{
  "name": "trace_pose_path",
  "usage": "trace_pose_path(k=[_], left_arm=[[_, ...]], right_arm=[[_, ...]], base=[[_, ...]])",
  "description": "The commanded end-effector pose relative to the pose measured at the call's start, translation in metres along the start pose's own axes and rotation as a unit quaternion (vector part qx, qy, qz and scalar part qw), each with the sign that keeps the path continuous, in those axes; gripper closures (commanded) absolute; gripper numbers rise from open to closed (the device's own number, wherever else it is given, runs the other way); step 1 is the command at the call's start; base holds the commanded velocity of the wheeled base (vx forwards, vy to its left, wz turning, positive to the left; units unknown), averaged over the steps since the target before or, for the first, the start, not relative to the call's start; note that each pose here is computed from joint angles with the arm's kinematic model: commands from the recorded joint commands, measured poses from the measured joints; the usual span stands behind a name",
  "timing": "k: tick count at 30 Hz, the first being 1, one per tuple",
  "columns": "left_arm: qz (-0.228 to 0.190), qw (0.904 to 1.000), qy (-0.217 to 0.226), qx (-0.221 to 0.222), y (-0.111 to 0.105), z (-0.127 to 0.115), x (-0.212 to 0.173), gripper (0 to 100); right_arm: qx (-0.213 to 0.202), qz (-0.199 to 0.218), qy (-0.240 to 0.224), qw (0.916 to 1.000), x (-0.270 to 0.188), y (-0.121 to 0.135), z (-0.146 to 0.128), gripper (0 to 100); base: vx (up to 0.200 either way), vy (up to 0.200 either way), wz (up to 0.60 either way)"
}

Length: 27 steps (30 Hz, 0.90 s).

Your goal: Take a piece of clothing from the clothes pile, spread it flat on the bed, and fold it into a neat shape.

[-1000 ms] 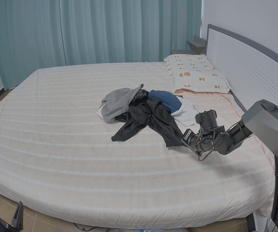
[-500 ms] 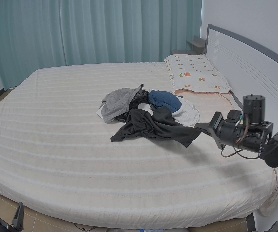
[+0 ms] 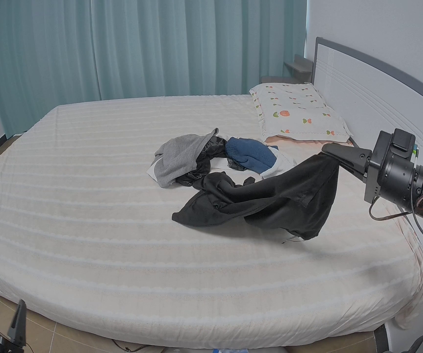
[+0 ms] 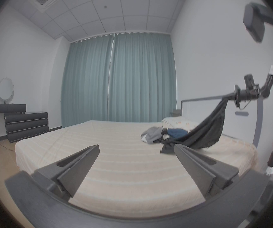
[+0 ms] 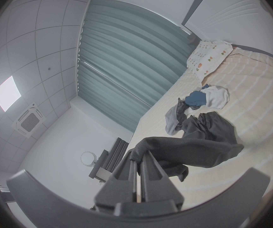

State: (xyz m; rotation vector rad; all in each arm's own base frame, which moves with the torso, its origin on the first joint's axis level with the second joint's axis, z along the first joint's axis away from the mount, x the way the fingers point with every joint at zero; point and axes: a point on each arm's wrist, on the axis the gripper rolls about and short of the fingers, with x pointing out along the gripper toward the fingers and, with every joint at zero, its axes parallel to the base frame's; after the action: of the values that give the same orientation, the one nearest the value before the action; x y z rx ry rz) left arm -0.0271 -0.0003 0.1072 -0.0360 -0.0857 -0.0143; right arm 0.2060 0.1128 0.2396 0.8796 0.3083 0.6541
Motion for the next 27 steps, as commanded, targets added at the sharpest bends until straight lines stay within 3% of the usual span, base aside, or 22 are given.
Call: trace_pose_path(k=[1, 3, 5, 8, 15, 17, 19, 23, 27], left_arm=[[-0.04, 0.9973, 0.061, -0.011, -0.003, 0.058, 0.037, 0], [-0.11, 0.9851, 0.132, -0.011, -0.006, 0.038, 0.047, 0], [-0.171, 0.9703, 0.171, -0.017, -0.009, 0.029, 0.054, 0], [-0.209, 0.9576, 0.197, -0.016, -0.012, 0.028, 0.064, 0], [-0.203, 0.9373, 0.282, -0.027, -0.024, 0.034, 0.122, 0], [-0.203, 0.9311, 0.302, -0.026, -0.026, 0.029, 0.135, 0], [-0.216, 0.9173, 0.334, -0.017, -0.035, 0.015, 0.16, 0], [-0.203, 0.9135, 0.352, -0.015, -0.044, -0.002, 0.191, 0], [-0.205, 0.8964, 0.393, 0.0, -0.054, -0.021, 0.203, 0]], right_arm=[[-0.015, 0.025, 0.002, 0.9996, 0.011, 0.013, 0.002, 100], [-0.017, 0.021, 0.007, 0.9996, 0.012, 0.011, -0.001, 100], [-0.017, 0.018, 0.01, 0.9997, 0.014, 0.009, -0.002, 100], [-0.017, 0.016, 0.011, 0.9997, 0.016, 0.007, -0.002, 100], [-0.017, 0.013, 0.013, 0.9997, 0.02, 0.006, -0.003, 100], [-0.016, 0.009, 0.014, 0.9997, 0.021, 0.004, -0.003, 100], [-0.014, 0.002, 0.015, 0.9998, 0.024, 0.0, -0.004, 100], [-0.014, -0.001, 0.015, 0.9998, 0.025, -0.002, -0.004, 100], [-0.014, 0.004, 0.014, 0.9998, 0.025, -0.001, -0.003, 100]], base=[[0.0, 0.0, 0.0], [0.0, 0.0, 0.0], [0.0, 0.0, 0.0], [0.0, 0.0, 0.0], [0.0, 0.0, 0.0], [0.0, 0.0, 0.0], [0.0, 0.0, 0.0], [0.0, 0.0, 0.0], [0.0, 0.0, 0.0]])
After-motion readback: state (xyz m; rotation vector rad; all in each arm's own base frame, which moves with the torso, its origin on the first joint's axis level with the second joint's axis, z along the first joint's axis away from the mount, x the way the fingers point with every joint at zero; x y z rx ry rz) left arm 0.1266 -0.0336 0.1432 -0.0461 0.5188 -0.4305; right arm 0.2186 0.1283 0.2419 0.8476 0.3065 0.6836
